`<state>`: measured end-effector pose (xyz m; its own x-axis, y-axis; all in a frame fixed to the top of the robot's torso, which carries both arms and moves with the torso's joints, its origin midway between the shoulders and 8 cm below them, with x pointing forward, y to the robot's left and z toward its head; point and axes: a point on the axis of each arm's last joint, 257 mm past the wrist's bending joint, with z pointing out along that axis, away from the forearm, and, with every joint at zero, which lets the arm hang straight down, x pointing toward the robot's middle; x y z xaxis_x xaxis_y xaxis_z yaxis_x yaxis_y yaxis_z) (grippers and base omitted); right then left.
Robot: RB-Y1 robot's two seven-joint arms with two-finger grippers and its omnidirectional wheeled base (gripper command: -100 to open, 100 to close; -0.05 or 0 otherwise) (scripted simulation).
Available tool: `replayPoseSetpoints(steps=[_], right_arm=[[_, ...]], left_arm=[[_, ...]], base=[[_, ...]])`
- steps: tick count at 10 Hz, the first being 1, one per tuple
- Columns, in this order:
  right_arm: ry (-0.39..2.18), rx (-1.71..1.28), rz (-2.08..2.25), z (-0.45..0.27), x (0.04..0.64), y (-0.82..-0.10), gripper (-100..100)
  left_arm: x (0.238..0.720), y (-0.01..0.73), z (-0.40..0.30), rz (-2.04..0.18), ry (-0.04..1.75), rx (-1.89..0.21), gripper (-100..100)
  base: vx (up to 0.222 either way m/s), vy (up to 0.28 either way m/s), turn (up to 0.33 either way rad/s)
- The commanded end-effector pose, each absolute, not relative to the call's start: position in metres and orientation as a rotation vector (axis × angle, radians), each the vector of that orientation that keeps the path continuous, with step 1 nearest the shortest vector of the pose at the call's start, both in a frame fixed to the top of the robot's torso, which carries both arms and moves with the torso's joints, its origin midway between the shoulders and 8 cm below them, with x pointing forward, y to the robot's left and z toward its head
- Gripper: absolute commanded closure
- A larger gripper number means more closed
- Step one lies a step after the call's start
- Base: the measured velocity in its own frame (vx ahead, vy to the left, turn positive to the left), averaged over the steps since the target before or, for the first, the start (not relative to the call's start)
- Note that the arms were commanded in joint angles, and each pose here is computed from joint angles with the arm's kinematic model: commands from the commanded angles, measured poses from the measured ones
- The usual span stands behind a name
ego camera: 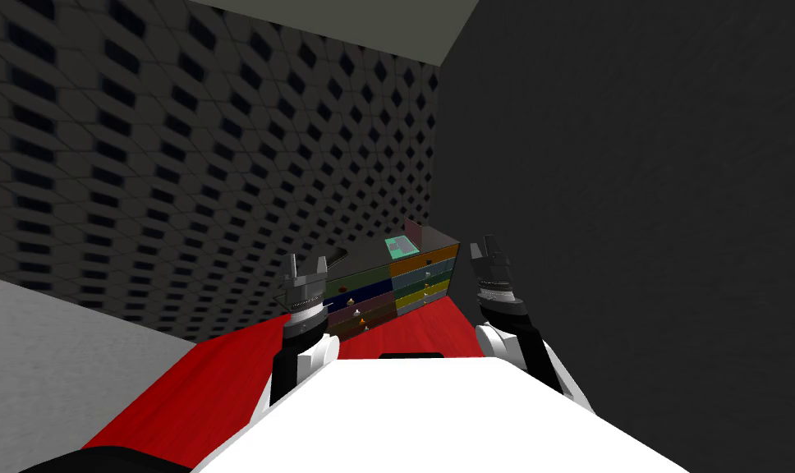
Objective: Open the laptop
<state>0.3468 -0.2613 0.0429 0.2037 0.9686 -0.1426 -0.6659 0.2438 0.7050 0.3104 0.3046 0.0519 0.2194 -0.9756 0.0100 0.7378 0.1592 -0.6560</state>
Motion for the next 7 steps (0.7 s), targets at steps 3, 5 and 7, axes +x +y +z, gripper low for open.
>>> replayPoseSetpoints(steps=[3, 5, 7], right_arm=[[0.647, 0.566, 1.229, 0.043, 0.3468, -0.2613, 0], [0.646, 0.566, 1.229, 0.043, 0.3467, -0.2613, 0], [0.646, 0.566, 1.229, 0.0431, 0.3467, -0.2613, 0]], left_arm=[[0.3104, 0.3046, 0.052, -1.291, 0.474, -0.608, 0], [0.3103, 0.3046, 0.052, -1.291, 0.473, -0.608, 0], [0.3103, 0.3046, 0.0521, -1.291, 0.473, -0.608, 0]], base=[[0.0, 0.0, 0.0], [0.0, 0.0, 0.0], [0.0, 0.0, 0.0]])
